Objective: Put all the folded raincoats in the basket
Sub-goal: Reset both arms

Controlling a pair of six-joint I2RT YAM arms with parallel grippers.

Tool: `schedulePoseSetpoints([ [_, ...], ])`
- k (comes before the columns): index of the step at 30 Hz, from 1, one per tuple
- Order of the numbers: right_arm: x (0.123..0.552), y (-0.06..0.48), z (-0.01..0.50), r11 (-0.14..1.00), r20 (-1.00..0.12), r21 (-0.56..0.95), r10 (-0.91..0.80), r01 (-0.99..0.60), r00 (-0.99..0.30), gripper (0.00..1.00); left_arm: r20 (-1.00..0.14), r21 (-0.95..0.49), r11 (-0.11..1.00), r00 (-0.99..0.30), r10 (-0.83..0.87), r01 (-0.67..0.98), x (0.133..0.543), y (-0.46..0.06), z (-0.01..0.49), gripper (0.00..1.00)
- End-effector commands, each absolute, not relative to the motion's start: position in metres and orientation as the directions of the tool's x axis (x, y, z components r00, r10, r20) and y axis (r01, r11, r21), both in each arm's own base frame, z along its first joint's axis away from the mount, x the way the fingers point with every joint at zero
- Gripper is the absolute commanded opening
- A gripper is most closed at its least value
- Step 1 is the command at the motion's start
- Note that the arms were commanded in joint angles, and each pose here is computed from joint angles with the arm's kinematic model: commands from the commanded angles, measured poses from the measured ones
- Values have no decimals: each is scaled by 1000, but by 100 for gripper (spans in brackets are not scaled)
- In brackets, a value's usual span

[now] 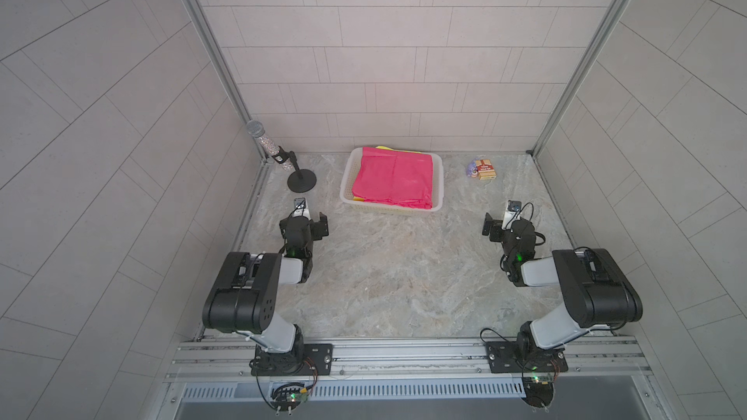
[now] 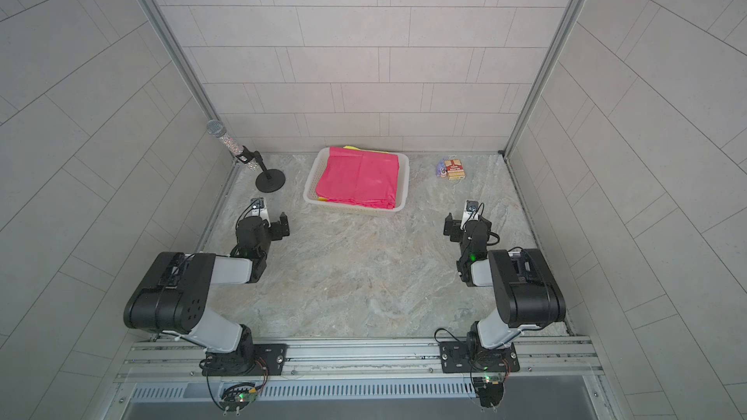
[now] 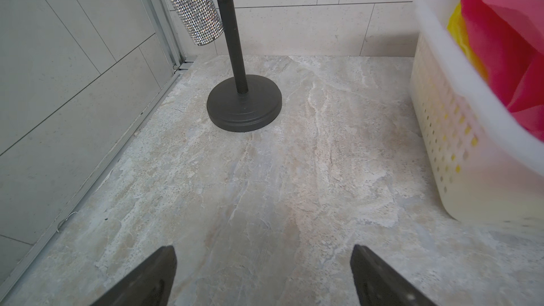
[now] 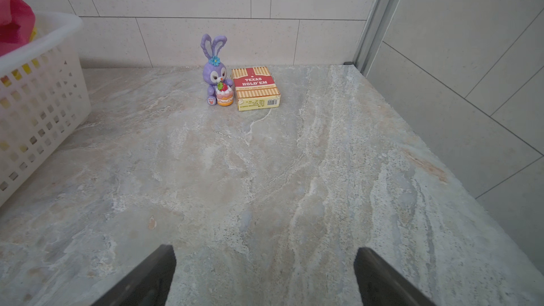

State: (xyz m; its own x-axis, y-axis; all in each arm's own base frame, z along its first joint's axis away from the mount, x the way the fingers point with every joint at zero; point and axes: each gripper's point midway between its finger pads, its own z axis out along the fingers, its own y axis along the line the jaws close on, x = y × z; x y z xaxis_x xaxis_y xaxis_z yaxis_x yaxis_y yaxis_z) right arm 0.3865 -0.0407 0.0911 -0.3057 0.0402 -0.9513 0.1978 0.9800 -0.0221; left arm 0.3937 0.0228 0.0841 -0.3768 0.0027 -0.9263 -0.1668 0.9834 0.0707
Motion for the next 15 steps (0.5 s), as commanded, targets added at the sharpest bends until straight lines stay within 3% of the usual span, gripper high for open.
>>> schedulePoseSetpoints([
  [1,387,-45,93,974,-951,-19,51,225,-304,100,-925,67,982,-380,-5,-176,396,24,85,100],
  [15,388,-45,92,975,-949,-23,48,222,-310,100,-925,67,982,-380,-5,-175,397,24,84,100],
])
